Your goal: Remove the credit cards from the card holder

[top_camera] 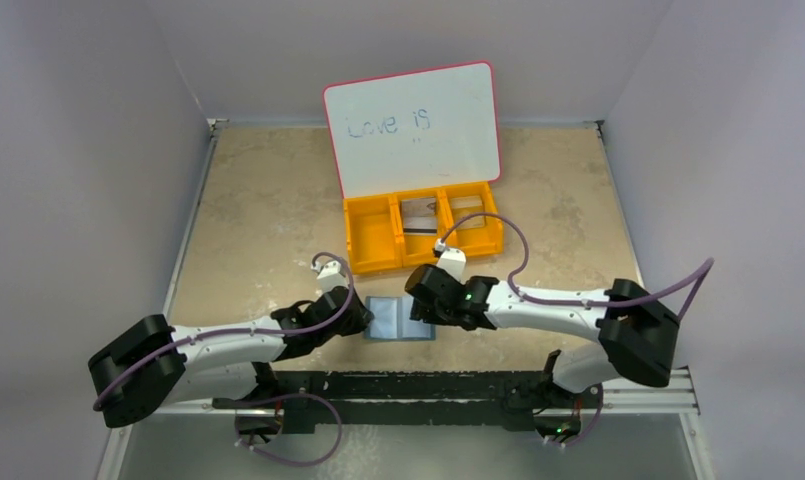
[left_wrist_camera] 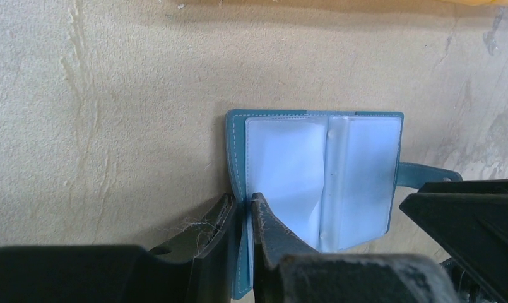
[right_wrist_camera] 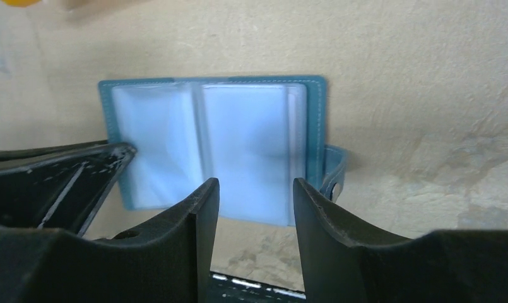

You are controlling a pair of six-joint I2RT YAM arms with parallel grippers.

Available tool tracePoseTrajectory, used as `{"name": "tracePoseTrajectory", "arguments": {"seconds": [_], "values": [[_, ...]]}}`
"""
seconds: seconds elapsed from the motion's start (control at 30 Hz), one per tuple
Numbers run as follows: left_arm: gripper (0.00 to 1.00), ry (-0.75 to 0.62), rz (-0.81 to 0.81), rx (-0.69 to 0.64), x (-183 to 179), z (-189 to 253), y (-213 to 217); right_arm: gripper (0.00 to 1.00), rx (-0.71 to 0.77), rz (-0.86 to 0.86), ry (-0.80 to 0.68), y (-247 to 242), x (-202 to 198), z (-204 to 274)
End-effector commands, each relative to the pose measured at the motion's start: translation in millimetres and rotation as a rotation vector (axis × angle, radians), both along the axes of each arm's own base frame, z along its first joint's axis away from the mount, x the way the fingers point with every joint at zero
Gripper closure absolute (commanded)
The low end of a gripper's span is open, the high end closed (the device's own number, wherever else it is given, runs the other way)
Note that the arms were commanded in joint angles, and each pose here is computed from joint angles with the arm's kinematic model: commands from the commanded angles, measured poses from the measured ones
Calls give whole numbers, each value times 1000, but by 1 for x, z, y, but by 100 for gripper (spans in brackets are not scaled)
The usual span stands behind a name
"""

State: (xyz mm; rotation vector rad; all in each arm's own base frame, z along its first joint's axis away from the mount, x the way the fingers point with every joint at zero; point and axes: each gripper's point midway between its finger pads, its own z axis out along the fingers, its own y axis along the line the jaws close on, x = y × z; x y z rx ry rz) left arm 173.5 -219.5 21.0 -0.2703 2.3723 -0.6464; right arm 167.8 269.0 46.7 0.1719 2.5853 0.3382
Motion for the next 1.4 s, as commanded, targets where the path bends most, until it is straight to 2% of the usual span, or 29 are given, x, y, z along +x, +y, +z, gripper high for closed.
{"name": "tracePoseTrajectory", "arguments": {"seconds": [0.0,0.1,0.27,0.5,0.7,0.9,1.03,1.37], "values": [[87,-5,-5,1,2,3,-4,50,111,31,-5,15,-4,3],[86,-3,-5,5,1,2,-3,50,114,48,18,20,-6,-6],[86,-1,-3,9,2,2,-3,47,-44,14,36,3,-2,-22],[86,2,-8,5,1,1,-4,50,28,75,52,19,-7,-32],[86,8,-11,5,1,-3,-5,56,52,115,-58,42,16,6],[86,13,-13,3,0,-5,-6,53,297,215,-157,77,17,68],[86,8,-10,-2,1,-4,-7,51,402,253,-215,84,15,95],[86,-9,7,-12,3,2,-4,51,331,258,-159,86,15,70]]}}
